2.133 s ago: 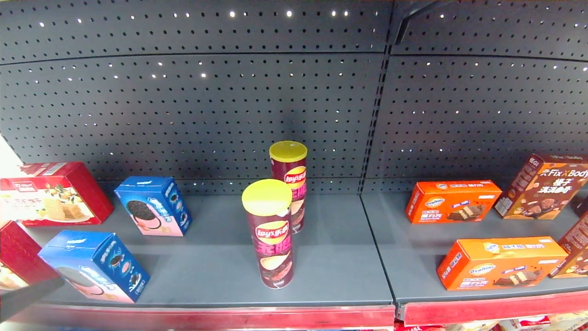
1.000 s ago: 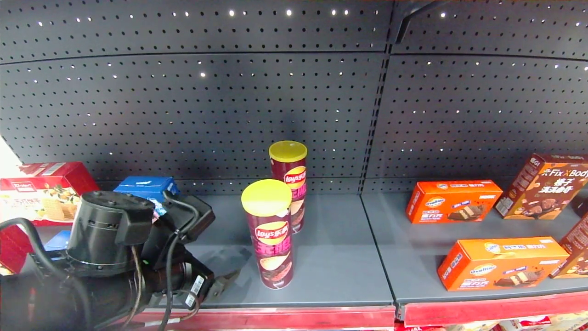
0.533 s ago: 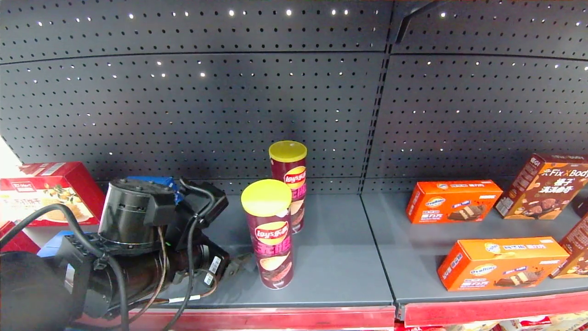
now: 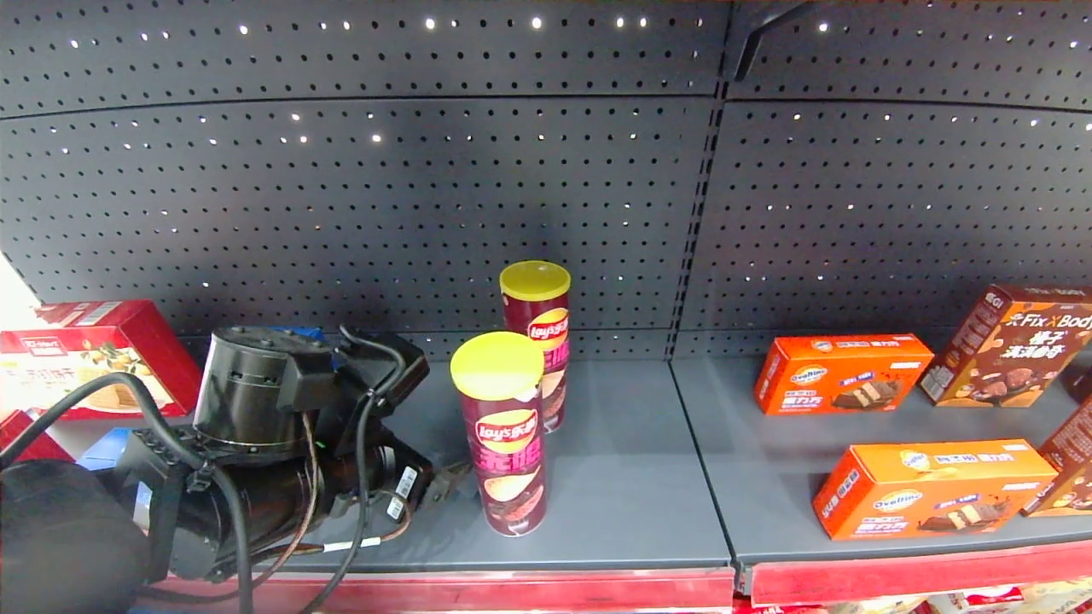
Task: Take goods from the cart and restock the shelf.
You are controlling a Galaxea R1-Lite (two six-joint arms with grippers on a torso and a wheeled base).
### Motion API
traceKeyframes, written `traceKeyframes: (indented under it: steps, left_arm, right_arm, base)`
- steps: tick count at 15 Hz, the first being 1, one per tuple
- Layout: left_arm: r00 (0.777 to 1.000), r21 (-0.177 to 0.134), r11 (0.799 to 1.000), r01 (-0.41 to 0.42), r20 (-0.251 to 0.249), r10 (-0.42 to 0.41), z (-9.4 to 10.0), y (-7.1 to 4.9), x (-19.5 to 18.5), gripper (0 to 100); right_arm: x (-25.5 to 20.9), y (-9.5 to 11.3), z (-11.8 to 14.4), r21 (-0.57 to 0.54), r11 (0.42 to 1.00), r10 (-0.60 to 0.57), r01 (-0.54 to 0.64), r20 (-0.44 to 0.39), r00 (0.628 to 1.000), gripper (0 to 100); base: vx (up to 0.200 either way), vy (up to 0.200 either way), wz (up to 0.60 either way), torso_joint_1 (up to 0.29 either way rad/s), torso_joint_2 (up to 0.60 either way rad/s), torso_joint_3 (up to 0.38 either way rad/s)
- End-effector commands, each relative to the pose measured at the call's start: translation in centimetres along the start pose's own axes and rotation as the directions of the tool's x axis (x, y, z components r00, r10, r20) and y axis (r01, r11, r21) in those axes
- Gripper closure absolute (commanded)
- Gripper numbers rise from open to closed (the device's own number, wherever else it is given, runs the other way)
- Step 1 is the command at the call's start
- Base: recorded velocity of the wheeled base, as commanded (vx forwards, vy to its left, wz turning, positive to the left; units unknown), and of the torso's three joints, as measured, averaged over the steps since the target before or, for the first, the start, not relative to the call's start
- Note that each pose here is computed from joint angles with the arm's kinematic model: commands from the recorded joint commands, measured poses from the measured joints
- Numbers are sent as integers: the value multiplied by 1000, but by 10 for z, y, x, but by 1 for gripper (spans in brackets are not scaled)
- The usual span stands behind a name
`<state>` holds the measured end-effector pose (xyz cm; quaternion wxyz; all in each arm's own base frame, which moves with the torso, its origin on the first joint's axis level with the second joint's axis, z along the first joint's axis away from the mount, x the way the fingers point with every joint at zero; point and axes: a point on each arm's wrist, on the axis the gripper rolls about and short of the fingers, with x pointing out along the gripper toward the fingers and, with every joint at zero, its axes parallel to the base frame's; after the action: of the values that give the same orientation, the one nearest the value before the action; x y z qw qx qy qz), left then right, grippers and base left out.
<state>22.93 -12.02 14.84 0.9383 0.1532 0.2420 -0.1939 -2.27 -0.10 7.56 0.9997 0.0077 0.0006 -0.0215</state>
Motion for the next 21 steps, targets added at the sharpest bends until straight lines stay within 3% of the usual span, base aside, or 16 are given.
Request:
traceKeyframes:
  steps: [1, 5, 21]
  left_arm:
    - [1000, 1, 1000, 5, 7, -5, 1, -1, -2, 0]
    - [1000, -9, 1000, 14, 16, -14, 2, -3, 0, 0]
    - [999, 10, 999, 45, 12, -45, 8, -14, 13, 0]
  right_arm:
    - [0, 0, 0, 0, 1000, 0, 0, -3, 1000, 0]
    - [0, 0, 0, 0, 1000, 0, 0, -3, 1000, 0]
    - [0, 0, 0, 0, 1000, 0, 0, -3, 1000, 0]
  base:
    - [0, 0, 0, 0, 0, 0]
    - [0, 0, 0, 0, 0, 0]
    - [0, 0, 0, 0, 0, 0]
